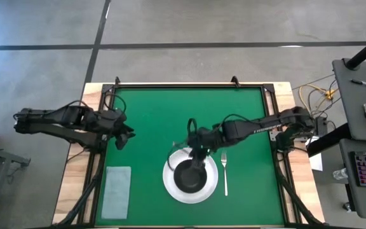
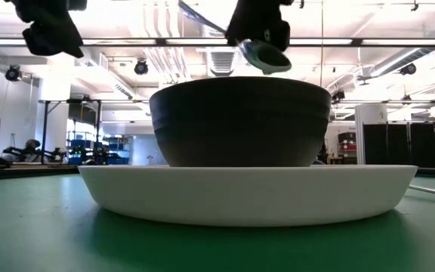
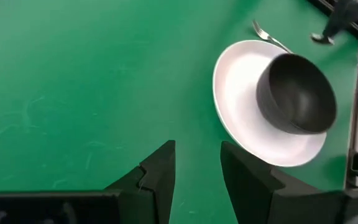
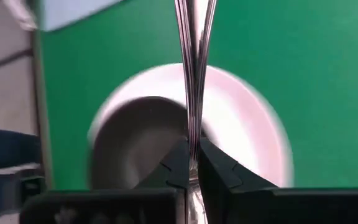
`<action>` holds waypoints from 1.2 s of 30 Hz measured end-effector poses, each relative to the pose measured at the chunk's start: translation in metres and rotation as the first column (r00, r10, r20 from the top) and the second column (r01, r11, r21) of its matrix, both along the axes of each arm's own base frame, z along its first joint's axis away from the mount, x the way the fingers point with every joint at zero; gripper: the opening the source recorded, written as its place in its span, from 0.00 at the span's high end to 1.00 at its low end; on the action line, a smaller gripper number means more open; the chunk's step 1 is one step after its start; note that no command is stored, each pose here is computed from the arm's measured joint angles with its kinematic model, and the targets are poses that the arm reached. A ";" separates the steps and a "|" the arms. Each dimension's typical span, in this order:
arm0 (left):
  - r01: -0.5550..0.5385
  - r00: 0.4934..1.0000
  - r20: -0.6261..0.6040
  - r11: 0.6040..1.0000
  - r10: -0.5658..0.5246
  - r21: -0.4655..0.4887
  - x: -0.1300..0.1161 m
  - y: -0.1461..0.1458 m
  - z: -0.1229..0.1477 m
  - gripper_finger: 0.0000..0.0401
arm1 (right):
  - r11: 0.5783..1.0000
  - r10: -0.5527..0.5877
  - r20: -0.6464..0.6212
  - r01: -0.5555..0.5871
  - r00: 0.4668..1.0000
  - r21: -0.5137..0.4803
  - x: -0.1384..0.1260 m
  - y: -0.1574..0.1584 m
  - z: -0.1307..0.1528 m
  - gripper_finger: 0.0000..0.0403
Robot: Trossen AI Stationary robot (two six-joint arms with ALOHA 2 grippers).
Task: Set table place
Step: Put the spoon into the black bowl on the table, then return to Home Position
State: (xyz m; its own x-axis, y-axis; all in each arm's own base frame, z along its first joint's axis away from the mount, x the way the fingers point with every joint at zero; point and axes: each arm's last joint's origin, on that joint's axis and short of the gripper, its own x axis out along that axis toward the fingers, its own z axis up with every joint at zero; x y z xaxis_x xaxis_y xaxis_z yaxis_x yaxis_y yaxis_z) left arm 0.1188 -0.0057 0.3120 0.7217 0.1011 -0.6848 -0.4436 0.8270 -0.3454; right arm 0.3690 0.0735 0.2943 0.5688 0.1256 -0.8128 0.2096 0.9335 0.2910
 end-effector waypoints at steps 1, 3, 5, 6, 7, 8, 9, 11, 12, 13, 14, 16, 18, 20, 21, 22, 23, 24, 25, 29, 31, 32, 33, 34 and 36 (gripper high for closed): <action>0.011 1.000 0.003 1.000 -0.011 -0.001 -0.001 -0.001 -0.001 0.72 | 1.000 -0.009 0.006 0.009 1.000 0.012 0.002 0.007 -0.003 0.97; 0.028 1.000 -0.003 1.000 -0.028 -0.011 -0.002 -0.004 -0.004 0.72 | 0.998 -0.040 0.005 0.039 0.999 0.040 0.008 0.017 -0.007 0.97; 0.045 0.999 -0.007 0.999 -0.045 -0.021 -0.004 -0.006 -0.005 0.72 | 0.997 -0.058 -0.002 0.058 0.998 0.043 0.013 0.027 -0.011 0.97; 0.057 0.998 -0.005 0.998 -0.057 -0.021 -0.004 -0.008 -0.006 0.72 | 0.997 -0.056 -0.003 0.056 0.998 0.043 0.017 0.031 -0.013 0.97; 0.070 0.998 -0.007 0.997 -0.070 -0.021 -0.004 -0.009 -0.007 0.72 | 0.997 -0.055 -0.005 0.055 0.998 0.045 0.021 0.035 -0.015 0.97; 0.082 0.997 -0.012 0.996 -0.082 -0.021 -0.005 -0.011 -0.008 0.72 | 0.997 -0.056 -0.009 0.057 0.998 0.048 0.025 0.038 -0.017 0.97; 0.094 0.995 -0.012 0.995 -0.095 -0.021 -0.006 -0.012 -0.008 0.72 | 0.997 -0.057 -0.024 0.058 0.998 0.045 0.030 0.042 -0.022 0.97; 0.116 0.993 -0.005 0.993 -0.116 -0.020 -0.007 -0.014 -0.008 0.72 | 0.998 -0.056 -0.049 0.058 0.997 0.037 0.040 0.048 -0.031 0.97; 0.125 0.992 -0.003 0.992 -0.125 -0.019 -0.008 -0.015 -0.008 0.72 | 0.998 -0.064 -0.068 0.066 0.996 0.022 0.046 0.050 -0.036 0.97; 0.134 0.991 -0.003 0.991 -0.134 -0.017 -0.009 -0.016 -0.008 0.72 | 0.998 -0.067 -0.088 0.068 0.994 0.010 0.050 0.052 -0.041 0.97; 0.142 0.990 -0.004 0.990 -0.142 -0.017 -0.009 -0.017 -0.008 0.72 | 0.997 -0.071 -0.103 0.071 0.992 -0.002 0.055 0.053 -0.044 0.97; 0.160 0.987 -0.004 0.987 -0.160 -0.016 -0.010 -0.019 -0.008 0.72 | 0.995 -0.094 -0.136 0.088 0.986 -0.046 0.063 0.055 -0.051 0.97; 0.177 0.984 -0.007 0.984 -0.177 -0.013 -0.012 -0.020 -0.008 0.72 | 0.990 -0.124 -0.182 0.110 0.976 -0.084 0.068 0.057 -0.056 0.97; 0.188 0.982 -0.024 0.982 -0.188 -0.011 -0.015 -0.021 -0.009 0.72 | 0.987 -0.144 -0.218 0.123 0.965 -0.107 0.071 0.059 -0.059 0.97; 0.192 0.981 -0.031 0.981 -0.192 -0.008 -0.016 -0.021 -0.009 0.72 | 0.986 -0.148 -0.228 0.126 0.962 -0.111 0.072 0.061 -0.060 0.97; 0.194 0.980 -0.033 0.981 -0.194 -0.006 -0.016 -0.021 -0.009 0.72 | 0.986 -0.152 -0.229 0.130 0.961 -0.108 0.073 0.063 -0.060 0.97; 0.195 0.980 -0.037 0.981 -0.195 -0.005 -0.017 -0.021 -0.010 0.72 | 0.985 -0.158 -0.228 0.138 0.961 -0.102 0.074 0.066 -0.060 0.97; 0.197 0.979 -0.045 0.980 -0.197 -0.002 -0.018 -0.021 -0.010 0.72 | 0.984 -0.171 -0.228 0.153 0.958 -0.094 0.075 0.067 -0.060 0.97; 0.200 0.979 -0.047 0.980 -0.200 0.000 -0.019 -0.021 -0.010 0.72 | 0.982 -0.182 -0.227 0.167 0.957 -0.086 0.075 0.069 -0.059 0.97; 0.214 0.976 -0.048 0.977 -0.213 0.019 -0.021 -0.020 -0.010 0.72 | 0.972 -0.234 -0.240 0.224 0.942 -0.072 0.072 0.071 -0.058 0.96; 0.217 0.976 -0.044 0.976 -0.215 0.034 -0.022 -0.020 -0.010 0.72 | 0.965 -0.264 -0.261 0.253 0.929 -0.074 0.069 0.071 -0.057 0.94; 0.223 0.974 -0.042 0.974 -0.221 0.041 -0.023 -0.019 -0.009 0.72 | 0.961 -0.276 -0.276 0.265 0.921 -0.077 0.066 0.070 -0.056 0.93; 0.226 0.974 -0.038 0.973 -0.224 0.046 -0.024 -0.019 -0.009 0.72 | 0.959 -0.285 -0.285 0.274 0.915 -0.076 0.065 0.070 -0.055 0.91; 0.228 0.973 -0.036 0.972 -0.226 0.050 -0.025 -0.019 -0.009 0.72 | 0.956 -0.292 -0.290 0.283 0.911 -0.071 0.064 0.070 -0.055 0.89; 0.235 0.972 -0.036 0.970 -0.233 0.059 -0.026 -0.018 -0.009 0.72 | 0.954 -0.297 -0.294 0.293 0.908 -0.061 0.064 0.071 -0.054 0.84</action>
State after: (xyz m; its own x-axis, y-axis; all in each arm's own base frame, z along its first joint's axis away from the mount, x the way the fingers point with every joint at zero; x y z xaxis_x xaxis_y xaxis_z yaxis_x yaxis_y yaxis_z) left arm 0.0931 -0.0240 0.3034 0.7109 -0.0247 -0.7029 -0.2444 0.9284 -0.2798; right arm 0.4325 0.1442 0.2404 0.3104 -0.0243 -0.9503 0.5506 0.8195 0.1588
